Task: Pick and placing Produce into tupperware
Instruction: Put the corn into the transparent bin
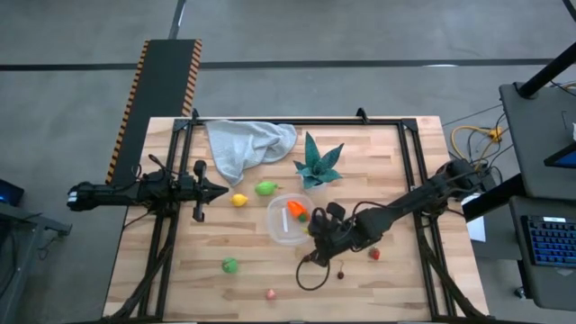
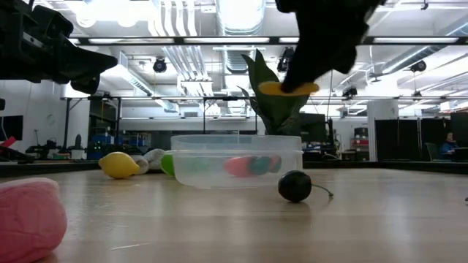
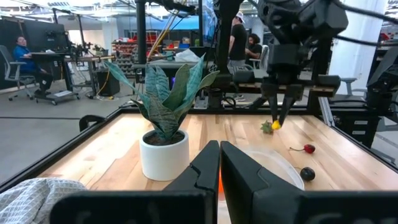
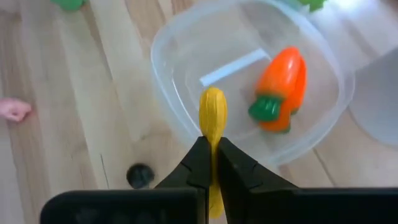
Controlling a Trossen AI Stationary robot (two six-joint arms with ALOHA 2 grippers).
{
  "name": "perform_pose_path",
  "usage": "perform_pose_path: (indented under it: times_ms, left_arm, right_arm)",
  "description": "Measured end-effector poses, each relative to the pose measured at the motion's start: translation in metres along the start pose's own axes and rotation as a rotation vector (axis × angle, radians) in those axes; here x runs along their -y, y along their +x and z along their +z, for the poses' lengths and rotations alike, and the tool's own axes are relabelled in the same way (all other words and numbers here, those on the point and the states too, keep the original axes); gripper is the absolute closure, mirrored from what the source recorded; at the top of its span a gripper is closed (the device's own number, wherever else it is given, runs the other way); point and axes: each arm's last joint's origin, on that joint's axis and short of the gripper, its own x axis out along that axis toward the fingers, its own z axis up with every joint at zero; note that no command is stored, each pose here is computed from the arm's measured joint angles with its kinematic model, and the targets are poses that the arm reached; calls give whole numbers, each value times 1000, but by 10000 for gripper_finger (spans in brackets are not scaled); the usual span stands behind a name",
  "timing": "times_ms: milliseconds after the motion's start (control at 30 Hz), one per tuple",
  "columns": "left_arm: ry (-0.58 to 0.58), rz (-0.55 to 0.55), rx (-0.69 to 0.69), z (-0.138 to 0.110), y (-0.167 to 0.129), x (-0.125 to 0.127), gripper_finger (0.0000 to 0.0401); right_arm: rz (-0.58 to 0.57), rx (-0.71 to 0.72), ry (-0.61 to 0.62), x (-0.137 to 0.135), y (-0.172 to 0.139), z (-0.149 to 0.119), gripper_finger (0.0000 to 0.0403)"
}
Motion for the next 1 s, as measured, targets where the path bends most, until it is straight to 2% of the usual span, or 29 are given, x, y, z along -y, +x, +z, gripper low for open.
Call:
perform_pose_path:
  times_ms: [433, 533, 700, 1000]
  left_arm:
    - [0, 0, 2, 0, 0, 0, 401]
    - [0, 0, 1, 0, 0, 0, 401]
    - [0, 0, 1, 0, 0, 0, 401]
    - [0, 0, -1, 0, 0, 0, 401]
  right_arm:
    - [-7, 49, 44, 32, 30, 20, 392]
    - [27, 26, 43, 32, 45, 18, 392]
    - [20, -9, 39, 31, 63, 12, 392]
    - [23, -37, 44, 30, 71, 7, 390]
